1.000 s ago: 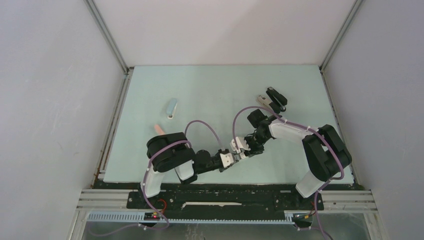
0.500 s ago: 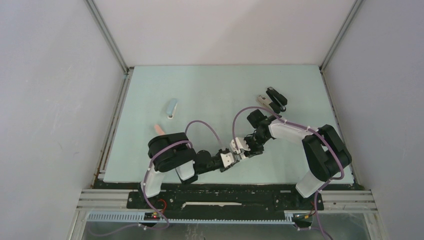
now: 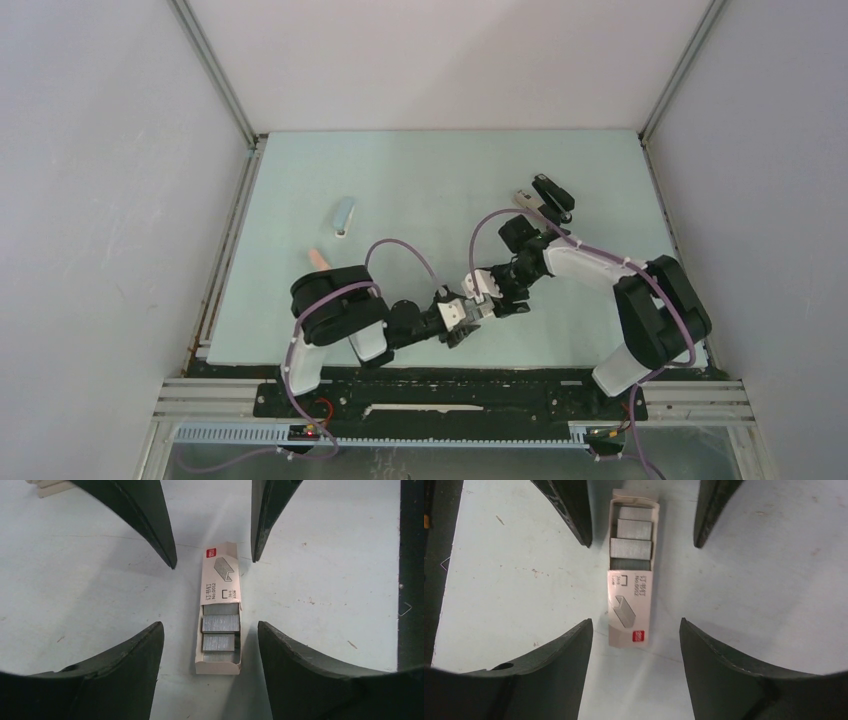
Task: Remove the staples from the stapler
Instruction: Close the staple box at the center of the board.
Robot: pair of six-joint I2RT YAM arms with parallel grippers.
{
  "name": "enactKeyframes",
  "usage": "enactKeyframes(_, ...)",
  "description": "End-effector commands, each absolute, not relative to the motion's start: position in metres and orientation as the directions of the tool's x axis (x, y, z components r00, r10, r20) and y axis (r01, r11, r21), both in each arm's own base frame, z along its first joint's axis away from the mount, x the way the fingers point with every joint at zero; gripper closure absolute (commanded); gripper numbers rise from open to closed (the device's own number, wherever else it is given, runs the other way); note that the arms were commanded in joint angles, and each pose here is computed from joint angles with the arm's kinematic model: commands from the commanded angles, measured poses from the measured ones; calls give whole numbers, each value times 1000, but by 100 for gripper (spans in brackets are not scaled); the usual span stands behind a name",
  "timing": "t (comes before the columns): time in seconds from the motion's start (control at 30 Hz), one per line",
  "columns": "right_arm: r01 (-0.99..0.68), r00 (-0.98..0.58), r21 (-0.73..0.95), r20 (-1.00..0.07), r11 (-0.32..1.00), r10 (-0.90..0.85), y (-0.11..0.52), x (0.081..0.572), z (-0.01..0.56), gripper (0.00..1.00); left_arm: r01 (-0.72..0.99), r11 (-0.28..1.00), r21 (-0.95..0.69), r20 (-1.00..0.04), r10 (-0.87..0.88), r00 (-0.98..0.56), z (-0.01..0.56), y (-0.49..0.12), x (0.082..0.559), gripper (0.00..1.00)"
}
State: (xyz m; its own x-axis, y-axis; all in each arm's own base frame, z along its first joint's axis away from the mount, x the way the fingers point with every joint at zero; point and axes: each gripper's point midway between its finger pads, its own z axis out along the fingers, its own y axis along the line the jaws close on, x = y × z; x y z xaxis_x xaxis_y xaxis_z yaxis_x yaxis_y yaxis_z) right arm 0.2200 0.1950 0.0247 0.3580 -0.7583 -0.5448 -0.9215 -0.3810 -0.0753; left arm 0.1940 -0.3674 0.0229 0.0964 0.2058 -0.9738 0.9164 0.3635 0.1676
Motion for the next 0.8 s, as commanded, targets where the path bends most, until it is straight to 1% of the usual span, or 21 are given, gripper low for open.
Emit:
enactKeyframes(0.0, -926, 364, -146, -583, -347, -726, 194, 225, 54, 26, 903, 406, 137, -988, 124, 94, 56, -361, 192, 24)
enactKeyframes(0.1, -928, 364, -163, -583, -333, -727, 186, 224, 65, 24, 895, 427, 127, -991, 84, 101, 75, -354, 191, 21)
enactKeyframes(0.27, -937, 344, -162, -591, -311, -729, 173, 213, 83, 24, 874, 480, 80, -996, 9, 86, 103, -336, 189, 14)
enactKeyframes(0.43, -946, 322, -202, -646, -253, -692, 167, 199, 117, 25, 840, 543, -20, -994, -97, 39, 129, -312, 186, 5)
enactKeyframes(0.5, -955, 295, -219, -667, -199, -684, 166, 194, 132, 25, 824, 562, -71, -989, -149, 16, 138, -301, 185, 1)
enactKeyframes(0.63, -966, 220, -253, -718, -47, -660, 168, 192, 168, 25, 800, 569, -191, -961, -275, -33, 160, -282, 180, 0)
enactKeyframes(0.7, -969, 160, -244, -750, 44, -642, 169, 192, 187, 25, 797, 549, -251, -938, -341, -60, 172, -275, 176, 0)
enactKeyframes(0.77, -966, 61, -200, -794, 166, -605, 170, 194, 205, 24, 795, 524, -304, -912, -401, -84, 185, -271, 173, 0)
